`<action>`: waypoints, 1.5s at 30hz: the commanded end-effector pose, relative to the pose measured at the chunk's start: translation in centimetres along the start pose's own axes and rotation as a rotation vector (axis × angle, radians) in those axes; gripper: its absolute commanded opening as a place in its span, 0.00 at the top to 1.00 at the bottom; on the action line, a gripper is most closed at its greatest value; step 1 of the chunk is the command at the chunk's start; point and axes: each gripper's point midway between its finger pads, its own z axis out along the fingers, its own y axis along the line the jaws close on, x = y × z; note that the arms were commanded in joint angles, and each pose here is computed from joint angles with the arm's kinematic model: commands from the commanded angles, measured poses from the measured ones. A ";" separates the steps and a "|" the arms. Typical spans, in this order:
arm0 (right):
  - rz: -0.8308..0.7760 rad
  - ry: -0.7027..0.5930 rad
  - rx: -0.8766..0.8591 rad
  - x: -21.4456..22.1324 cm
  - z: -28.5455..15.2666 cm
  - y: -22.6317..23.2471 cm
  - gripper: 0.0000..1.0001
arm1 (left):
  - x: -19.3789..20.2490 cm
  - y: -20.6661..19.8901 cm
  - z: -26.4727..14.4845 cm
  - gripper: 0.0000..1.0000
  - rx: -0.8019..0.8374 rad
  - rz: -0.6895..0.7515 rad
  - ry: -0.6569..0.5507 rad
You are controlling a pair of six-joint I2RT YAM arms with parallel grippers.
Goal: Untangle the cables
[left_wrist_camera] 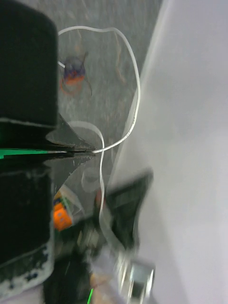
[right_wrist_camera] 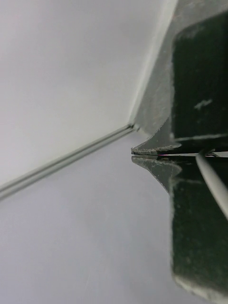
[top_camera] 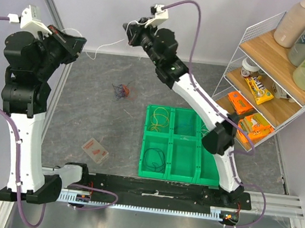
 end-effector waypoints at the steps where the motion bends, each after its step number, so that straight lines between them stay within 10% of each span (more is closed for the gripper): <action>1: -0.004 -0.177 -0.230 -12.8 -5.2 8.7 1.00 | -1.4 3.4 -0.4 0.98 -0.148 0.091 -0.097; 11: -0.076 -0.055 -0.162 -13.9 -10.0 7.9 1.00 | 5.4 -0.8 1.1 0.99 0.199 -0.052 0.173; 16: -0.204 0.230 0.006 -7.3 -17.8 2.3 1.00 | 13.0 -5.8 -0.2 0.98 0.626 -0.209 0.500; 22: -0.274 0.430 0.149 -3.0 -30.7 -3.0 1.00 | 22.3 -9.0 -2.7 0.98 0.746 -0.152 0.703; 36: -0.305 0.435 0.846 -1.7 -43.7 -15.0 1.00 | 41.6 -16.8 2.1 0.98 0.673 -0.112 1.037; 45: -0.305 0.356 0.913 -3.4 -46.2 -15.9 1.00 | 52.0 -20.6 5.8 0.98 0.655 -0.084 1.216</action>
